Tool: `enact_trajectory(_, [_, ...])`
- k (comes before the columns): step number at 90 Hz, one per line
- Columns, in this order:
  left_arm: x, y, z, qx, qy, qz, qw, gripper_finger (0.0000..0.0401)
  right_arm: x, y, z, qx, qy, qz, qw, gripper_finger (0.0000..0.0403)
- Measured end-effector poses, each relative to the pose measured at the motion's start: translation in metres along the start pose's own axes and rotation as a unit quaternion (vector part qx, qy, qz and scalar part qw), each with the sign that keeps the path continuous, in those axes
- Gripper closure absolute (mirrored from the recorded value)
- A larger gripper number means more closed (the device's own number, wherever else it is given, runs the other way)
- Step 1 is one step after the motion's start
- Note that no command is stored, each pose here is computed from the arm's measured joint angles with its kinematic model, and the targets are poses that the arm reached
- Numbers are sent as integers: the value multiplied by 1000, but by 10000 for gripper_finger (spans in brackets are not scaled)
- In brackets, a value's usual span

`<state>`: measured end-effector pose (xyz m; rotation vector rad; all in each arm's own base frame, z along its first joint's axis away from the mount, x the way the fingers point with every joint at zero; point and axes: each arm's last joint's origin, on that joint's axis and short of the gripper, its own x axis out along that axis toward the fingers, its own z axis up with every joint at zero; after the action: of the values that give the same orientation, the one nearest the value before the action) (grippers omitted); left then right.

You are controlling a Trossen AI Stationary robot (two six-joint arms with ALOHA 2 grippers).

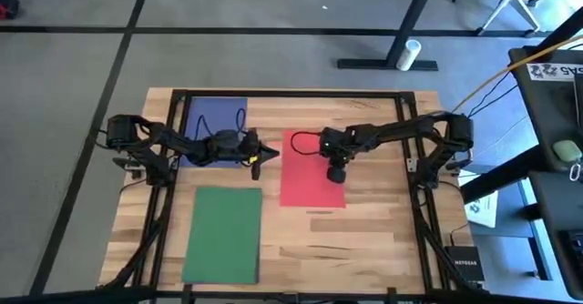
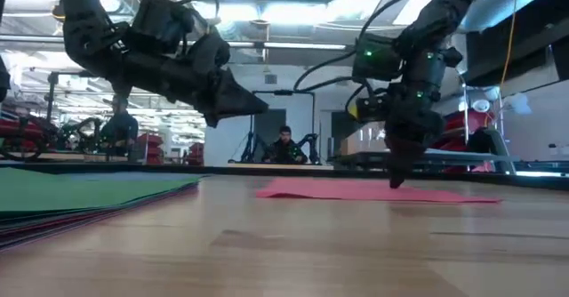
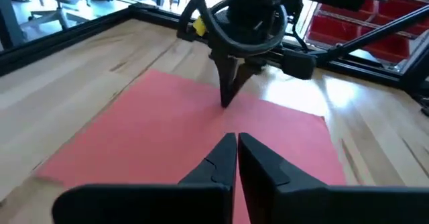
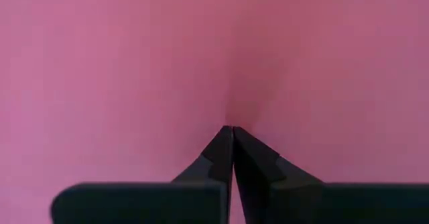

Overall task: Organize paper
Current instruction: Move the red paper to the top right of the table

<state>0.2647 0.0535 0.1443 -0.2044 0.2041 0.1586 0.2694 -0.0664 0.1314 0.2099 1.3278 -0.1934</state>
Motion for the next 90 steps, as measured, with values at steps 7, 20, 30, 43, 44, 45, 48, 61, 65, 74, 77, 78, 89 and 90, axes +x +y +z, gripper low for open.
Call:
enact_trajectory(7, [0, 0, 0, 0, 0, 0, 1000, 401, -3, -2, -5, 7, 18, -15, 1000, 403])
enact_trajectory(20, [0, 0, 0, -1, -1, 0, 1000, 401, -7, -7, -12, 36, 53, -38, 997, 403])
enact_trajectory(30, [0, 0, 0, -2, -1, 0, 1000, 401, -8, -13, -17, 58, 77, -56, 994, 403])
enact_trajectory(43, [0, 0, 0, -2, -1, 0, 1000, 401, -9, -22, -23, 79, 101, -94, 987, 403])
enact_trajectory(44, [0, 0, 0, -2, -1, 0, 1000, 401, -9, -23, -23, 80, 103, -98, 987, 403])
enact_trajectory(45, [0, 0, 0, -2, -1, 0, 1000, 401, -9, -24, -24, 81, 105, -101, 986, 403])
enact_trajectory(48, [0, 0, 0, -2, -1, 0, 1000, 401, -10, -27, -25, 84, 112, -111, 984, 403])
enact_trajectory(61, [0, 0, 0, -2, -1, 0, 1000, 401, -11, -39, -30, 100, 131, -148, 975, 403])
enact_trajectory(65, [0, 0, 0, -1, -1, 0, 1000, 401, -11, -43, -31, 105, 133, -156, 973, 403])
enact_trajectory(74, [0, 0, 0, 0, -1, 0, 1000, 401, -12, -52, -33, 119, 137, -170, 969, 403])
enact_trajectory(77, [0, 0, 0, 0, -1, 0, 1000, 401, -12, -54, -33, 123, 139, -173, 967, 403])
enact_trajectory(78, [0, 0, 0, 0, -1, 0, 1000, 401, -13, -55, -34, 125, 139, -174, 967, 403])
enact_trajectory(89, [0, 0, 0, 0, -1, 0, 1000, 401, -14, -64, -37, 140, 148, -186, 961, 403])
enact_trajectory(90, [0, 0, 0, 0, -1, 0, 1000, 401, -14, -65, -37, 141, 149, -187, 961, 403])
